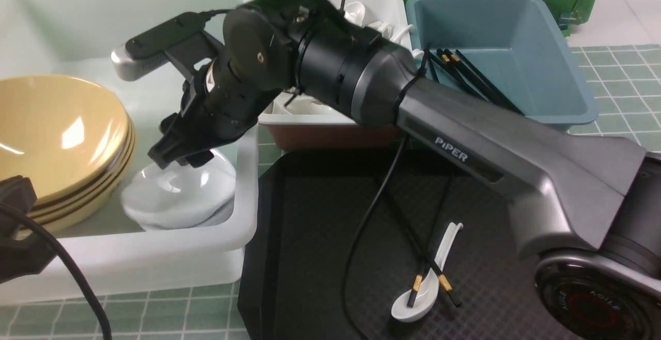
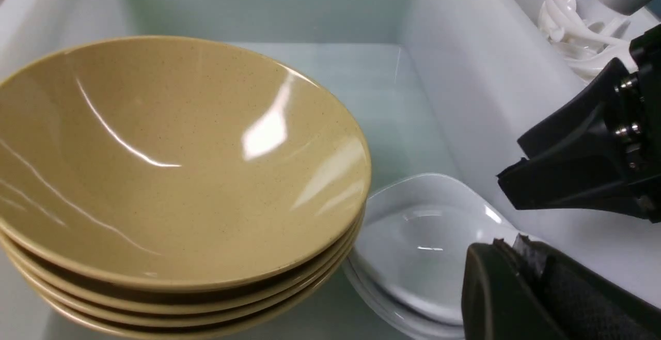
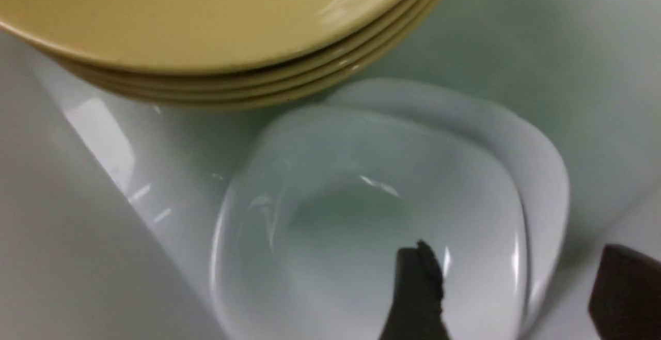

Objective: On blue table put chopsticks spoon bowls plates into blue grey white boxes.
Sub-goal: 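Reach down and grasp the white spoon resting in the bowl with the right gripper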

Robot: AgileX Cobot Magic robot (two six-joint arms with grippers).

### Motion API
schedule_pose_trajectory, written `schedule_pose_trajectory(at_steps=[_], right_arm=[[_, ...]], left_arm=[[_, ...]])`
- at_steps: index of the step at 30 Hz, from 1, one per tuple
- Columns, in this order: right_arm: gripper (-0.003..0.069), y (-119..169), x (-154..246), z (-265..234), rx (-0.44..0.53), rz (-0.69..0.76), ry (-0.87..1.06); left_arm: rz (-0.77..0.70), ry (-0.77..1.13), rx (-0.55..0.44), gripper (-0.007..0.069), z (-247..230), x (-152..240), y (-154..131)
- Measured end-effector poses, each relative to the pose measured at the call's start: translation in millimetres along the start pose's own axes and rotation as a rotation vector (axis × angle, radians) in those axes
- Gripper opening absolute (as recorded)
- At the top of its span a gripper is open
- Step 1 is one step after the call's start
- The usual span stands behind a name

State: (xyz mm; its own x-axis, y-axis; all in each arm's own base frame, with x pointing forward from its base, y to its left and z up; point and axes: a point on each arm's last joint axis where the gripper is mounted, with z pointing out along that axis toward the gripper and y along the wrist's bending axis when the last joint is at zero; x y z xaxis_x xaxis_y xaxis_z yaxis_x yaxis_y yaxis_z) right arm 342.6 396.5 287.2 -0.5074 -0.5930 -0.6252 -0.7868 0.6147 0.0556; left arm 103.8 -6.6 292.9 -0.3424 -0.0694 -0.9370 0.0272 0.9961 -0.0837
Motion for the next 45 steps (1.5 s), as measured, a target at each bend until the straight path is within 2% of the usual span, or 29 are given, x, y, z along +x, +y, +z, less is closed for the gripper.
schedule_pose_trajectory(at_steps=[3, 4, 5, 6, 9, 10, 12, 14, 17, 20, 22, 23, 27, 33, 36, 39, 42, 44, 45], right_arm=[[0.0515, -3, -4, -24, 0.039, -0.048, 0.027], [0.0517, -8, -9, -50, 0.101, -0.088, 0.029], [0.0517, -9, -10, -58, 0.112, -0.092, 0.022], [0.0514, -18, -14, -90, 0.194, -0.108, 0.006], [0.0504, -44, -12, -139, 0.306, -0.068, -0.027], [0.0497, -61, -3, -157, 0.343, -0.036, -0.013], [0.0490, -75, 8, -167, 0.371, -0.004, 0.021], [0.0479, -97, 43, -172, 0.406, 0.071, 0.137], [0.0472, -110, 96, -161, 0.395, 0.162, 0.256], [0.0473, -110, 142, -146, 0.344, 0.245, 0.282], [0.0473, -107, 162, -138, 0.288, 0.311, 0.253], [0.0471, -99, 187, -123, 0.217, 0.373, 0.263], [0.0468, -87, 223, -92, 0.115, 0.477, 0.275], [0.0465, -94, 235, -68, 0.134, 0.523, 0.235], [0.0438, -99, 235, -57, 0.155, 0.546, 0.196], [0.0398, -101, 236, -51, 0.162, 0.553, 0.190], [0.0305, -103, 239, -48, 0.168, 0.540, 0.206], [0.0281, -104, 240, -48, 0.170, 0.535, 0.211], [0.0245, -104, 240, -48, 0.173, 0.526, 0.213]], left_arm=[[0.000, 0.000, 0.000, 0.0002, 0, 0, 0], [0.000, 0.000, 0.000, 0.0002, 0, 0, 0], [0.000, 0.000, 0.000, 0.0002, 0, 0, 0], [-0.001, 0.000, 0.000, 0.0002, 0, 0, 0], [-0.010, 0.001, 0.004, 0.0002, 0, 0, 0], [-0.012, 0.001, 0.005, 0.0002, 0, 0, 0], [-0.015, 0.001, 0.006, 0.0002, 0, 0, -1], [-0.018, 0.000, 0.007, 0.0002, 0, 0, -1], [-0.018, -0.005, 0.008, 0.0002, 0, 0, -1], [-0.019, -0.014, 0.010, 0.0002, 0, -1, -1], [-0.019, -0.019, 0.011, 0.0002, 0, -2, -1], [-0.019, -0.023, 0.012, 0.0002, 0, -2, -1], [-0.013, -0.028, 0.010, 0.0002, 0, -2, -1], [-0.002, -0.026, 0.009, 0.0002, 4, 6, 0], [0.000, -0.023, 0.008, 0.0002, 5, 8, 0], [0.001, -0.028, 0.008, 0.0002, 5, 8, 0], [0.001, -0.031, 0.009, 0.0002, 5, 8, 0], [0.001, -0.031, 0.009, 0.0002, 5, 8, 0], [0.001, -0.031, 0.009, 0.0002, 5, 8, 0]])
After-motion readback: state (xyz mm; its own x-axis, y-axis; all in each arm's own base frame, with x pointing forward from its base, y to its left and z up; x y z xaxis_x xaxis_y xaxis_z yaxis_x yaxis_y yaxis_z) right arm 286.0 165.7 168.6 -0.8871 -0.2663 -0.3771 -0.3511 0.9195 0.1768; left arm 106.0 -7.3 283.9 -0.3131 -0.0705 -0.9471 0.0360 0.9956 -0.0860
